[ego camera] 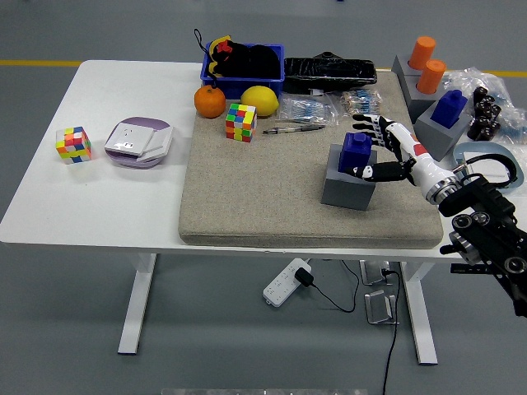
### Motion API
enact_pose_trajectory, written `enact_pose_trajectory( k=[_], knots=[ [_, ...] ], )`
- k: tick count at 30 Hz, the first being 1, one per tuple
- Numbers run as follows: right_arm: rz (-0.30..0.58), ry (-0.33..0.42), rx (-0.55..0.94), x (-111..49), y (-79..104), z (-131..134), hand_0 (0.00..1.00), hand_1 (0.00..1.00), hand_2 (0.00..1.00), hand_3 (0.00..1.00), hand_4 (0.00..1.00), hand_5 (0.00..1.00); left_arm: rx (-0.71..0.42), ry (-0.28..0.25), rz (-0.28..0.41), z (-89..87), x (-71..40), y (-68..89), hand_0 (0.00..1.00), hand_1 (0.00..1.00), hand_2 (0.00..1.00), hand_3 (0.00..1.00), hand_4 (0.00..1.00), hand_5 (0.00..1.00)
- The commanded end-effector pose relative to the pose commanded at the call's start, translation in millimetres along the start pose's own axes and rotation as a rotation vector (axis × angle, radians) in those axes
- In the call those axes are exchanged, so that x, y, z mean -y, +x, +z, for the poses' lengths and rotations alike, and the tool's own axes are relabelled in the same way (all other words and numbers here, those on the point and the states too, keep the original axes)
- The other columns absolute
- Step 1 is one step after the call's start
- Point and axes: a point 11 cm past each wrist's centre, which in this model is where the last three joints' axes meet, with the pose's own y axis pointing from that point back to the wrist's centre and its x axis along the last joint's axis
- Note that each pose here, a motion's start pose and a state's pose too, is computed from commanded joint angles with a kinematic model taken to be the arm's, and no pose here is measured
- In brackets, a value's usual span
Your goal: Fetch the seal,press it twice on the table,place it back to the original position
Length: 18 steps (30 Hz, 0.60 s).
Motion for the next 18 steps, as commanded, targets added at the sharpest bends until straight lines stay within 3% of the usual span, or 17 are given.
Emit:
enact_pose_trajectory(
  k=[17, 18],
  knots=[
    [0.025, -0.016, -0.017, -2.6, -3.4, 9.6, 0.672, 0.681, 0.711, 0.758, 0.852, 0.002, 0.004, 0.004, -0.007, -1.6, 0.4, -3.8, 0.718, 0.693, 0.684, 0.720, 0.632, 0.236],
    [0.026, -0.017, -0.018, -2.7, -3.6, 9.8, 0.637, 0.607, 0.636, 0.710, 0.802, 0.002, 0.004, 0.004, -0.007, -1.7, 0.4, -3.9, 0.718, 0.693, 0.684, 0.720, 0.632, 0.236]
  ],
)
